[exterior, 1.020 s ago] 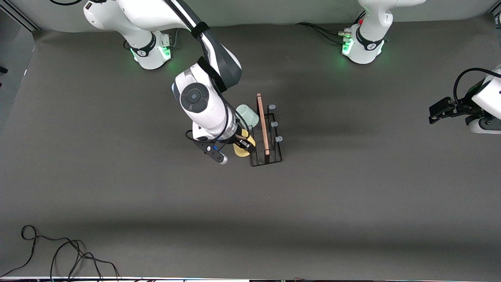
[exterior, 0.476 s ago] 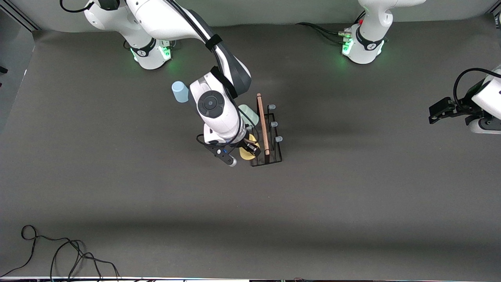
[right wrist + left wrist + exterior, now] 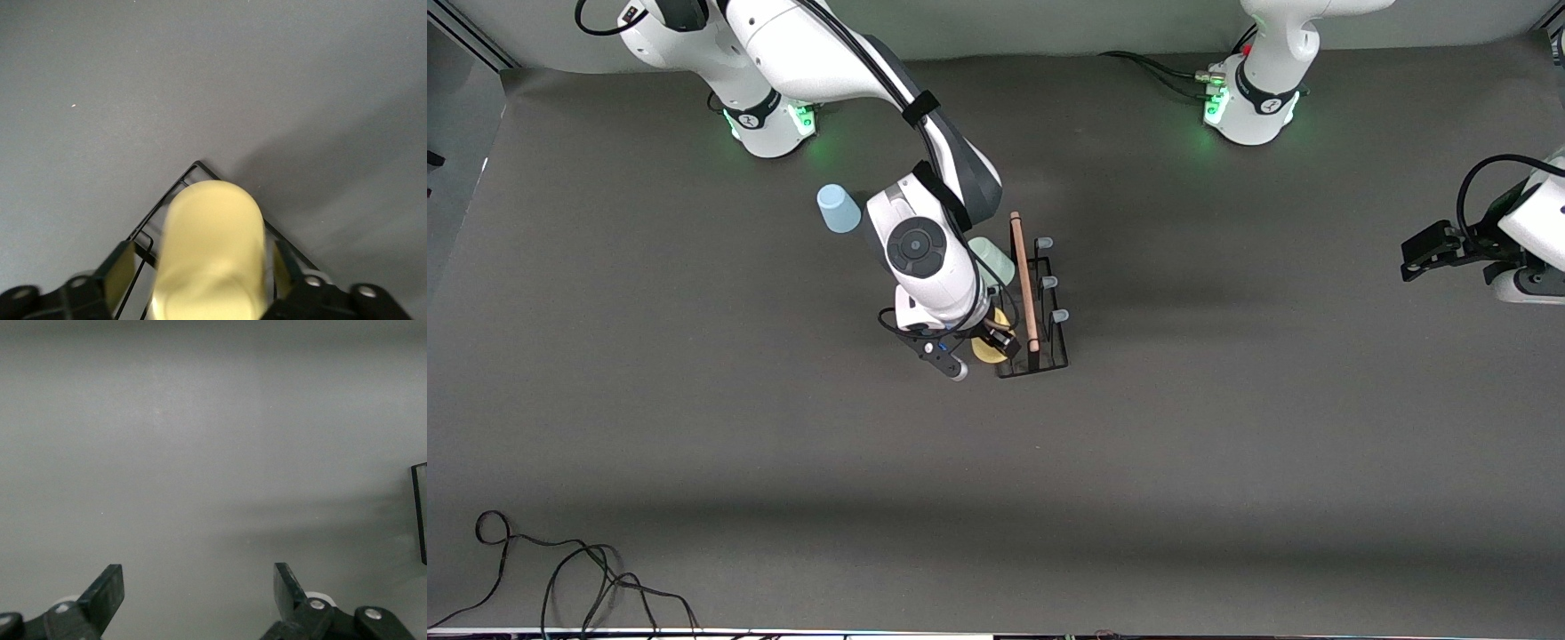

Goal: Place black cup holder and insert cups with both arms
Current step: 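Open the right gripper and withdraw it from the holder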

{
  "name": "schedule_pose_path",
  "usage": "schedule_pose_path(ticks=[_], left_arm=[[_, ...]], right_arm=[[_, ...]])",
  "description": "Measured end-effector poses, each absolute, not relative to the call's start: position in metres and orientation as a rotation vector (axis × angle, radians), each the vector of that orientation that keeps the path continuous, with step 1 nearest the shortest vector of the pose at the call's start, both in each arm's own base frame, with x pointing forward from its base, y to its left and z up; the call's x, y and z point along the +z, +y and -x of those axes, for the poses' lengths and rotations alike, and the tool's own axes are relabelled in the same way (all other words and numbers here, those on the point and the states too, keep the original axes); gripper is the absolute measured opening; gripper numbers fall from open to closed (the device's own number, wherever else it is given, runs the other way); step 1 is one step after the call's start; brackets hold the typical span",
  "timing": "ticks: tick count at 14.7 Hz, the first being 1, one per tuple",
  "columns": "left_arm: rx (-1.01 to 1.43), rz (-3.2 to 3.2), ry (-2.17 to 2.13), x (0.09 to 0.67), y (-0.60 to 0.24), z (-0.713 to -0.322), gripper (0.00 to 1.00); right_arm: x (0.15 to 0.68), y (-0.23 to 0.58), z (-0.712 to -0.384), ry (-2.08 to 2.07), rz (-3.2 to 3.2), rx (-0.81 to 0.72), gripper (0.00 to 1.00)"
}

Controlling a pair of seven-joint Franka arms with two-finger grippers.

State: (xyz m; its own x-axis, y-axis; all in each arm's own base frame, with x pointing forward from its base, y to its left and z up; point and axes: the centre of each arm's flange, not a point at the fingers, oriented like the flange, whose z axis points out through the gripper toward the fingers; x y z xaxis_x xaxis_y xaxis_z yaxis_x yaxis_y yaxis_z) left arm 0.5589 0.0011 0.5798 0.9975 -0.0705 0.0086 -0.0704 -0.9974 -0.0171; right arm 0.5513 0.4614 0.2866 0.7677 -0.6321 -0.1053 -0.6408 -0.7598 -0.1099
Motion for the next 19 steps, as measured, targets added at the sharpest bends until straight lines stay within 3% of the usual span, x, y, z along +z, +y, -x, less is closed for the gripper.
schedule_pose_path(ticks=[6,10,15,19], left_arm=[[-0.014,3.123,0.11,0.58,0.001,-0.559,1.0],[-0.014,3.123,0.11,0.58,0.001,-0.559,1.0],[-0.015,3.123,0.11,0.58,0.001,-0.559,1.0],[-0.015,3.123,0.11,0.58,0.001,-0.559,1.0]], right_arm=[[0.302,0.459,-0.558,1.005,2.827,0.059,1.0],[0.37,0.422,-0.573,0.876,2.954,-0.001,1.0],[0.497,0.28,-0.598,0.623,3.055,0.061,1.0],[0.561,0.164,-0.598,0.455,3.084,0.088,1.0]])
